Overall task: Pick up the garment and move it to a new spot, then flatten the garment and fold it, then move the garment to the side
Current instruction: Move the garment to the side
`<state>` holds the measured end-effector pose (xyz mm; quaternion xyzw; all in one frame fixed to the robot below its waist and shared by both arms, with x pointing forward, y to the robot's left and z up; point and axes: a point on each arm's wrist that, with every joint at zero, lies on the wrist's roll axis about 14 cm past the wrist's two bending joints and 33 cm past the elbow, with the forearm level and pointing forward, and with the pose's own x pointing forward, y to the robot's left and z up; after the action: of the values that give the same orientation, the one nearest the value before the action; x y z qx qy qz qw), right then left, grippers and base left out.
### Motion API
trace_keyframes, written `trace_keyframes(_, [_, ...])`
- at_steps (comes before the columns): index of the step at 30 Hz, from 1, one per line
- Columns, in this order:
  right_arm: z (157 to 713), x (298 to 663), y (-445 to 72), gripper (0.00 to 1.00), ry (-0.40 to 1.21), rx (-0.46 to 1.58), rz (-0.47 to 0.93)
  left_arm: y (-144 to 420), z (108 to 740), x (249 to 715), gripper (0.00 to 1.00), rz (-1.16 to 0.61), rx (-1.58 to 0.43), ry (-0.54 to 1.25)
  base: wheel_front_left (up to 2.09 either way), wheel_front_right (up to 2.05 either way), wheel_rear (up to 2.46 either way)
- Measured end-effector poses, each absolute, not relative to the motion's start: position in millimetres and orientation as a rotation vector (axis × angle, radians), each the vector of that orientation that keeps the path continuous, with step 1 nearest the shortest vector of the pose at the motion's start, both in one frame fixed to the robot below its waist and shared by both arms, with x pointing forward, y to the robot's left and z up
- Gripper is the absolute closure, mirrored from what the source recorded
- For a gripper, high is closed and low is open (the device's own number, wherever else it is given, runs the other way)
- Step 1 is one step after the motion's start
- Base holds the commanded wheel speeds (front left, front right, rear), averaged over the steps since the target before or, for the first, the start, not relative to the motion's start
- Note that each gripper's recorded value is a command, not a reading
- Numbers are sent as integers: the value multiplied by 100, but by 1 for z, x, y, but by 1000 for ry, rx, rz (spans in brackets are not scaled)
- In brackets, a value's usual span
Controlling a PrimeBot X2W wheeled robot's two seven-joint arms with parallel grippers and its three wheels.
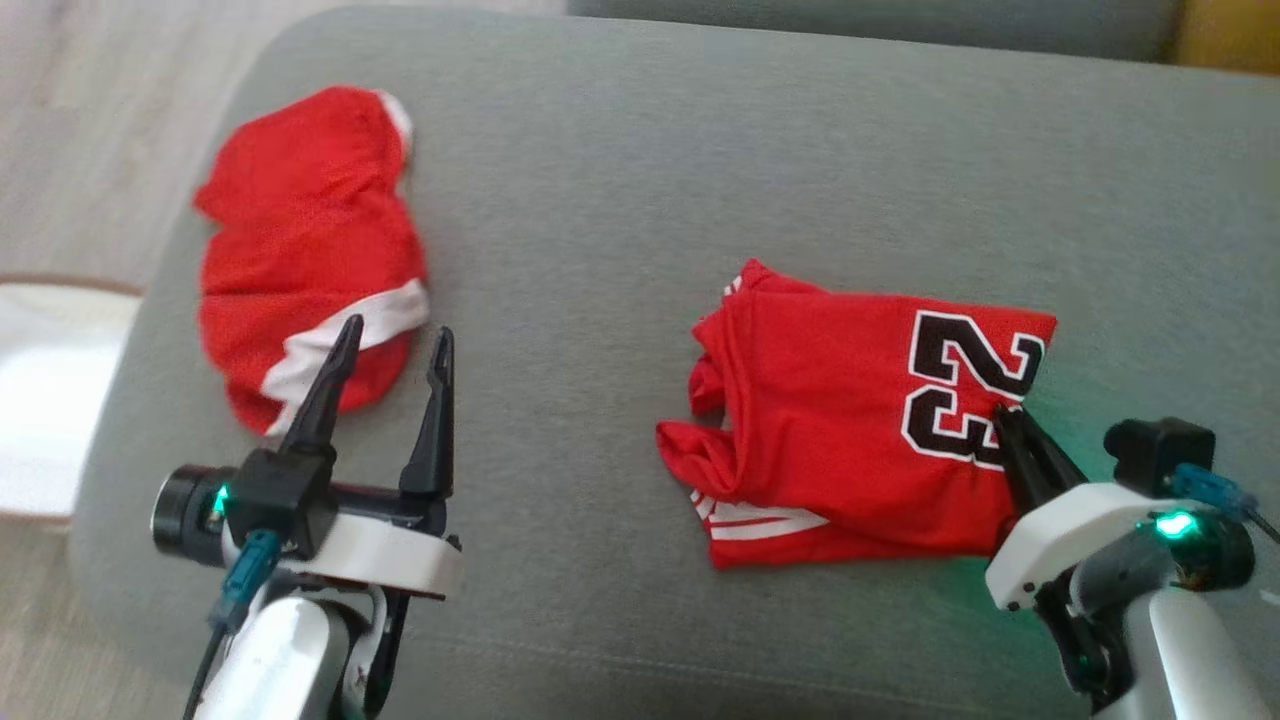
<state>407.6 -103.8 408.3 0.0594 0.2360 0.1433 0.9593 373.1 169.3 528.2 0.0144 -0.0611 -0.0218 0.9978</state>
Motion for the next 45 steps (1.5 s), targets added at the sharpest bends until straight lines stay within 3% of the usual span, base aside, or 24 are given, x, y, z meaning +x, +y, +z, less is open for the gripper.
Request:
trace_keyframes(12, [424, 394, -176, 100, 441, 84, 125, 86, 527, 413, 0, -323, 0, -148, 0, 0, 0])
trace_keyframes(26, [468, 409, -348, 100, 339, -42, -264, -16, 512, 451, 0, -631, -65, -151, 0, 0, 0])
trace_keyframes(45, [465, 435, -418, 100, 339, -145, -441, -53, 497, 483, 0, -749, -116, -190, 0, 0, 0])
